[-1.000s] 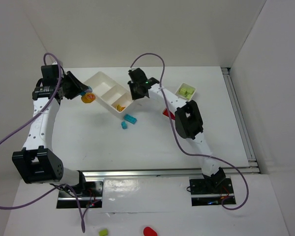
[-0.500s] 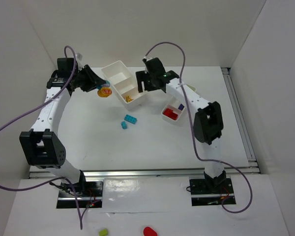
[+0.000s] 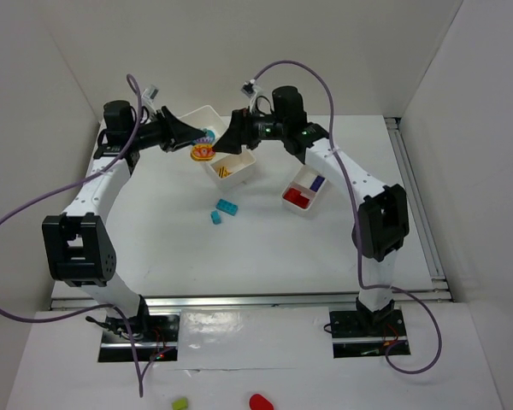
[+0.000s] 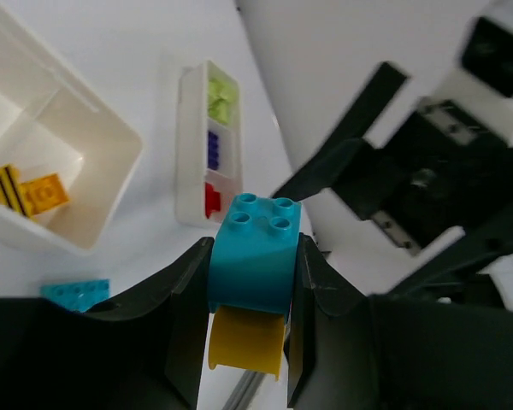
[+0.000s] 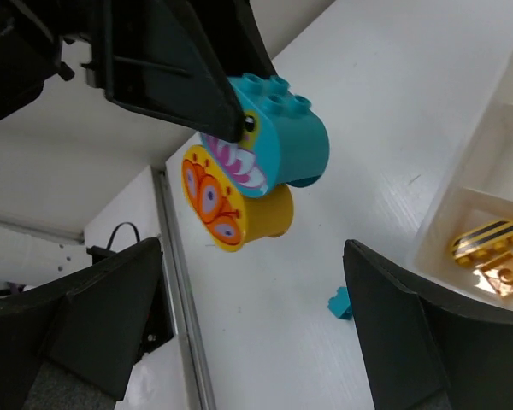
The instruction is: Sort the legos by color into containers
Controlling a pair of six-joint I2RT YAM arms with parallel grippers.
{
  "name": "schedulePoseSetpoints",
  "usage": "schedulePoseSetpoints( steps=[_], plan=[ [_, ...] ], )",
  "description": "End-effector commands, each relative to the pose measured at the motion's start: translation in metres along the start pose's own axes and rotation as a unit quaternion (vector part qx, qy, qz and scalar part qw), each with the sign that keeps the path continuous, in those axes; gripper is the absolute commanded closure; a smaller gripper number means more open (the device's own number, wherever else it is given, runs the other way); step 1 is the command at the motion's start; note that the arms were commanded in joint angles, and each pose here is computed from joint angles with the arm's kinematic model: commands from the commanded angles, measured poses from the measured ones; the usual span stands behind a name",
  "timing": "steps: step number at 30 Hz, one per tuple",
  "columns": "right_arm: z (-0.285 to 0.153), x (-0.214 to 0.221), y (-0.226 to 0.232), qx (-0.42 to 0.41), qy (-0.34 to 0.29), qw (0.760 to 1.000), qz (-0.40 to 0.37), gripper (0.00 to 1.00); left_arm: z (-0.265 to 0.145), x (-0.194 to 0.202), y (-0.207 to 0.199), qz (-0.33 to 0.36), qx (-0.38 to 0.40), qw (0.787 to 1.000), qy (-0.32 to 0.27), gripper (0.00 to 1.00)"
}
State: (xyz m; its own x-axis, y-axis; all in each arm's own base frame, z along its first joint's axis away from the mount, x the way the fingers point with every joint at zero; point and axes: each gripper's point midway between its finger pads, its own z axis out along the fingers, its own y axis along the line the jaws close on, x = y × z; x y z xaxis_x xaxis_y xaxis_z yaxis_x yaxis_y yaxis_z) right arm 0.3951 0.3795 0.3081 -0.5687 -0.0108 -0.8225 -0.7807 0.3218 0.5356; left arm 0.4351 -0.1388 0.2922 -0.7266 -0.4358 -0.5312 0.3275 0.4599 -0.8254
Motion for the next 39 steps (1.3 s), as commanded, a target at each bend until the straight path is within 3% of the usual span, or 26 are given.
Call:
schedulePoseSetpoints(
  steps=[1, 7, 15, 19, 23, 24, 26, 32, 34, 39],
  plan=[
    [0.01, -0.003, 0.022, -0.071, 0.003, 0.997, 0.003, 0.06, -0.008, -0.01, -0.049, 0.058, 0.102, 0.993, 0.001, 1.0],
    [0.025, -0.001, 0.016, -0.084, 0.002, 0.996, 0.018, 0.06, -0.011, -0.007, -0.057, 0.071, 0.124, 0.99, 0.003, 1.0],
    [0.034, -0.007, 0.031, -0.123, -0.01, 0.992, 0.016, 0.19, -0.01, -0.003, -0.052, 0.064, 0.119, 0.991, 0.008, 1.0],
    [0.038, -0.002, 0.037, -0.139, -0.004, 0.99, 0.018, 0.31, -0.01, -0.003, -0.052, 0.064, 0.119, 0.991, 0.008, 1.0],
    [0.041, 0.005, 0.034, -0.146, -0.001, 0.989, 0.033, 0.61, -0.006, -0.005, -0.045, 0.059, 0.115, 0.992, 0.006, 1.0],
    [0.04, 0.006, 0.033, -0.135, 0.002, 0.99, 0.044, 0.73, -0.006, -0.003, -0.043, 0.058, 0.112, 0.992, 0.008, 1.0],
    [0.039, 0.011, 0.022, -0.117, 0.01, 0.992, 0.041, 0.8, -0.003, -0.006, -0.037, 0.05, 0.098, 0.994, 0.004, 1.0],
    [0.028, 0.051, -0.027, -0.011, 0.052, 0.996, 0.071, 0.83, 0.009, -0.017, -0.016, 0.039, 0.06, 0.997, -0.003, 1.0],
    [0.019, 0.053, -0.054, 0.068, 0.048, 0.994, 0.067, 0.83, 0.011, -0.029, -0.004, 0.036, 0.032, 0.999, -0.02, 1.0],
    [-0.003, 0.039, -0.122, 0.254, 0.007, 0.964, 0.072, 0.83, 0.041, -0.046, 0.068, 0.021, -0.122, 0.992, -0.039, 1.0]
  ],
)
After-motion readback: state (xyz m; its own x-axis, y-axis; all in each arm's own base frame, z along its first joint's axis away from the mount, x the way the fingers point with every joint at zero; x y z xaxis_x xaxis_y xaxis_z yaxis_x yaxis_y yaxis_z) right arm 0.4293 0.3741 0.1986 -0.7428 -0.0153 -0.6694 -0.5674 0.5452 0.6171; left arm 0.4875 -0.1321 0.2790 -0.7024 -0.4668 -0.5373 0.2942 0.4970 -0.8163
